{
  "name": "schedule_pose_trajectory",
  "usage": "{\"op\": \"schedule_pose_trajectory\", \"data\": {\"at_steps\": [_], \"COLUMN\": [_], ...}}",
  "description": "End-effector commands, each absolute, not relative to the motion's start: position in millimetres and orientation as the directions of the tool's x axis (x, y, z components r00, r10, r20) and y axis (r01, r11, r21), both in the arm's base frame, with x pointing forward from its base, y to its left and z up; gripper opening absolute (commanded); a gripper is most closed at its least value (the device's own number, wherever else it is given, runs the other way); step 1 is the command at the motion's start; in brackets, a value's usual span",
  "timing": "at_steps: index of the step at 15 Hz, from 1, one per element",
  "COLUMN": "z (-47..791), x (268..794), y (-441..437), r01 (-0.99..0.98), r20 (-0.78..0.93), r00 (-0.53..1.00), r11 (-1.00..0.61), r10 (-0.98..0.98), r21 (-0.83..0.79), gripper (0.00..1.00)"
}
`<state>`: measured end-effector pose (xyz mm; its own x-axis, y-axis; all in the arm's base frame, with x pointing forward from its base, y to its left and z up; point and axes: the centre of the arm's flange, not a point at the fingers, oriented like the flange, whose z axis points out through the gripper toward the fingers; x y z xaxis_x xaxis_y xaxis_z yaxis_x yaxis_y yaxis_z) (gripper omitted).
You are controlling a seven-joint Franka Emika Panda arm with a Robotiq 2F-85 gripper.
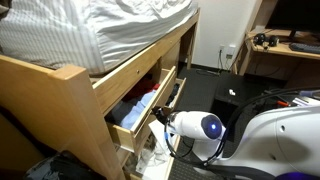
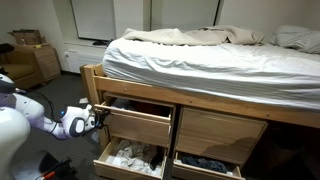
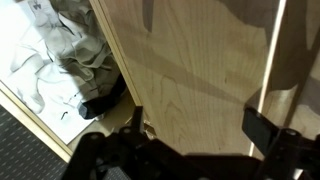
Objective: Close the drawer
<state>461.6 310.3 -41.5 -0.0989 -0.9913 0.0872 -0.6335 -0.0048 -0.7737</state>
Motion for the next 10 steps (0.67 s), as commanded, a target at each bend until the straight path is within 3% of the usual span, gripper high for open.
{"op": "schedule_pose_trajectory", "data": {"at_steps": [1,5,10], "z": [-41.9,-46.0,-75.6], "x": [463.0,462.5,508.0], "y": [311.0,317.3,343.5], "r01": [-0.636,-0.623,-0.642], "r20": [0.081,0.081,0.155], "r00": [-0.101,-0.111,-0.047], "r11": [0.002,0.006,-0.088], "r10": [-0.992,-0.991,-0.987], "r21": [-0.772,-0.782,-0.761], "gripper": [1.00,1.00,1.00]}}
